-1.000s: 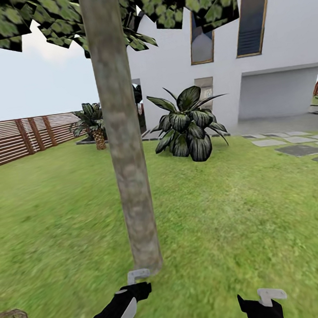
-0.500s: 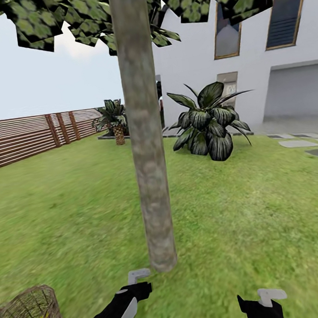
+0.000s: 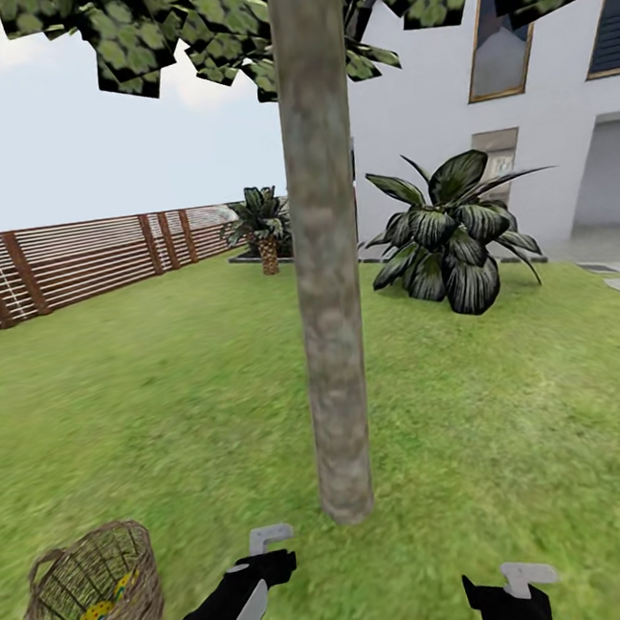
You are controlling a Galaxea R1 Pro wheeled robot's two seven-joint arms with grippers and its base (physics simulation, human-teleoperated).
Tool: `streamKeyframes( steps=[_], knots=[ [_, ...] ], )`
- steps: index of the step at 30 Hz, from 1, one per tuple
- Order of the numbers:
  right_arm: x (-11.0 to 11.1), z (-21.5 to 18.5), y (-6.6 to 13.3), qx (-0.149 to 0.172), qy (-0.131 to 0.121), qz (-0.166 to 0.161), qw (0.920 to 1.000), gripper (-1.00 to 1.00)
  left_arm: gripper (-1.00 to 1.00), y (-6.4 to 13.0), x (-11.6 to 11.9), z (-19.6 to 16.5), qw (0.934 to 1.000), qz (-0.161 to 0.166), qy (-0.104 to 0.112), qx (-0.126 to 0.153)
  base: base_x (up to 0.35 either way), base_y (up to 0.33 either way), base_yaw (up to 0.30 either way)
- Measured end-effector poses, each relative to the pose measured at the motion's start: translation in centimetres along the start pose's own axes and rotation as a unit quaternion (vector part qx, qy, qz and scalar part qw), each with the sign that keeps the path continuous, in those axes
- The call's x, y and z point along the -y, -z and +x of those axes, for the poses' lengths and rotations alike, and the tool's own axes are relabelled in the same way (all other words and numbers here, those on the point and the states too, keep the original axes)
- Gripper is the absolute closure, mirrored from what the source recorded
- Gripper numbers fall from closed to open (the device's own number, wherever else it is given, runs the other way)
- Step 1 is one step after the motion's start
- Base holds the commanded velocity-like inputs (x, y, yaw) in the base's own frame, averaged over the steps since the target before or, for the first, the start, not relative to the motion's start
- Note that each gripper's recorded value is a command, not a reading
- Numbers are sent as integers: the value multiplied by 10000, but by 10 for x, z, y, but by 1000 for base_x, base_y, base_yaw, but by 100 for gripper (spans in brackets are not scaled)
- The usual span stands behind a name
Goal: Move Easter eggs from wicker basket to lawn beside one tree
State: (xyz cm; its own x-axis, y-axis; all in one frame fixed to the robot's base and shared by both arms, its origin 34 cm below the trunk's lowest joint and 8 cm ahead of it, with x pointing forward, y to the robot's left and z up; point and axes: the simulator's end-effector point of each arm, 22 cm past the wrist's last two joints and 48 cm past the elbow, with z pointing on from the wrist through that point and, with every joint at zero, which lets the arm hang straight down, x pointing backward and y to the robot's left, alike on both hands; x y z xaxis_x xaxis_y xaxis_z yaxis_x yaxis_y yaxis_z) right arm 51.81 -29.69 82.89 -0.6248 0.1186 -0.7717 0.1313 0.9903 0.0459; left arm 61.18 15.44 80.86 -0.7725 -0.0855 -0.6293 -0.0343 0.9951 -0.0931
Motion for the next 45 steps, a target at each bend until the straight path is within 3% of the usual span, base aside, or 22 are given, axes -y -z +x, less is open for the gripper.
streamKeyframes(
  steps=[20, 35, 45],
  knots=[
    [0, 4, -1, -53, 6, 3, 10000, -100, -100, -3, -1, 1, 9999, 48, 91, -20, -14, 17, 267],
    [-3, 9, -3, -102, 48, -15, 9999, -100, -100, -5, -1, 7, 9999, 51, 99, -83, -175, 229, 267],
    [-2, 11, -3, -129, 53, -13, 9999, -100, -100, -6, -3, 10, 9999, 38, 97, -109, 160, 253, 203]
  ],
)
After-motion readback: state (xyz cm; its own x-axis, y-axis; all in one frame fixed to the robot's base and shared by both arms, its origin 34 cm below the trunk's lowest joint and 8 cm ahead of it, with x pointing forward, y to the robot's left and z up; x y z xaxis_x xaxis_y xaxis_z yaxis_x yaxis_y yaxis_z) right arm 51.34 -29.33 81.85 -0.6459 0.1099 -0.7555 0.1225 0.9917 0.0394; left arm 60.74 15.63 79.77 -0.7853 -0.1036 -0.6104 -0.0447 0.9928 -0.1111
